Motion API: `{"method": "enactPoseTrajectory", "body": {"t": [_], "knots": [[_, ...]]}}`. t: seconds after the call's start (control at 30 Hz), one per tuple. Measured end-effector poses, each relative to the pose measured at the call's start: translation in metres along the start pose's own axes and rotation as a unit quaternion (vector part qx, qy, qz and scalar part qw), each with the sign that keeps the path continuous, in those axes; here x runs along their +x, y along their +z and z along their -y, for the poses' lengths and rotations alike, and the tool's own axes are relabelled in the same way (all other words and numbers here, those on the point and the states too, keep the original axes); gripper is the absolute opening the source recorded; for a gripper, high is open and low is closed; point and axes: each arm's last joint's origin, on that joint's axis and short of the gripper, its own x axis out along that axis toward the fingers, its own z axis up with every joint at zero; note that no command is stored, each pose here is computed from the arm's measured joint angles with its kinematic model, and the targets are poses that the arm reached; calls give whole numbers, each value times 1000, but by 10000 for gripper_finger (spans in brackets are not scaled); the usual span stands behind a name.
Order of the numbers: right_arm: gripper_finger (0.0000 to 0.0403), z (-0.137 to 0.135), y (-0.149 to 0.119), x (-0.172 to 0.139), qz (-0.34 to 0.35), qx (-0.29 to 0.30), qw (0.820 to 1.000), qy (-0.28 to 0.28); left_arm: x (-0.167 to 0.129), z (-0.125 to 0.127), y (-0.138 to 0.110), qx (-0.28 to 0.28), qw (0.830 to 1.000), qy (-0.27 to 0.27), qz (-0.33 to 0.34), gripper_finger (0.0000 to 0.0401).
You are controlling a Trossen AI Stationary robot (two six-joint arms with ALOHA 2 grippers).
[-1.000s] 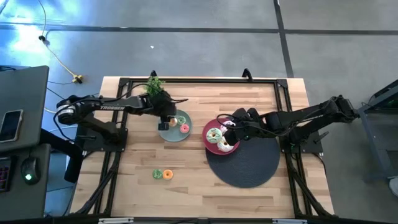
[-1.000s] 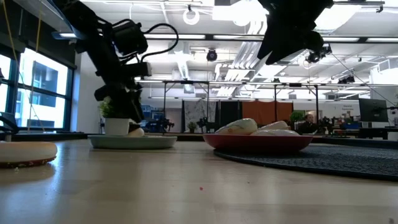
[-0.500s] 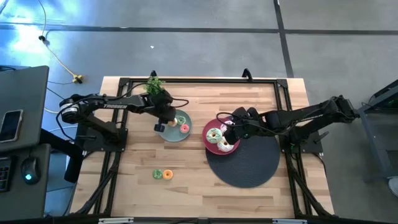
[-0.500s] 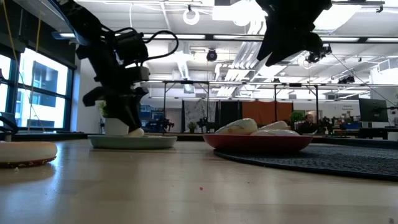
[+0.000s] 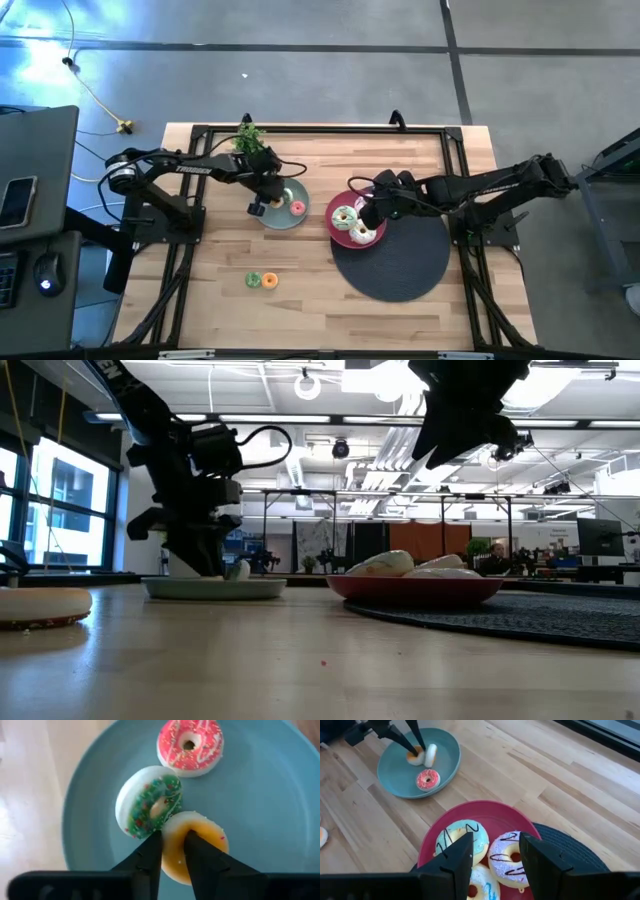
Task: Pick & Place donuts
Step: Put the small yellow donut on the blue plate
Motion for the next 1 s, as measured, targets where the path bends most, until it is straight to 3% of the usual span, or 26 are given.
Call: {"method": "enactPoseTrajectory", "body": {"t": [0.2, 0.33, 0.57, 0.67, 0.77, 0.83, 0.93, 1.0], "knots": [[151, 1, 1, 0, 2, 1, 1000, -3, 0, 2, -2, -4, 1000, -9, -13, 8], [151, 2, 2, 1, 2, 3, 1000, -4, -10, 0, 1, -5, 999, 3, -36, 4], [151, 1, 2, 1, 5, 2, 1000, 0, -56, -15, 35, 33, 999, 39, 11, 1], [151, -5, 6, 2, -7, 10, 999, 50, -80, -11, 56, 44, 994, 52, 87, 1], [151, -14, 14, 6, -21, 12, 990, 137, -99, 0, 73, 53, 981, 40, 183, 0], [151, -16, 21, 8, -21, 13, 982, 185, -107, 11, 78, 54, 977, 23, 206, 0], [151, -19, 32, 11, 0, 19, 973, 229, -100, 27, 67, 3, 981, -1, 196, 0], [151, -22, 37, 15, 2, 18, 964, 266, -91, 31, 65, -35, 967, -9, 252, 0]]}}
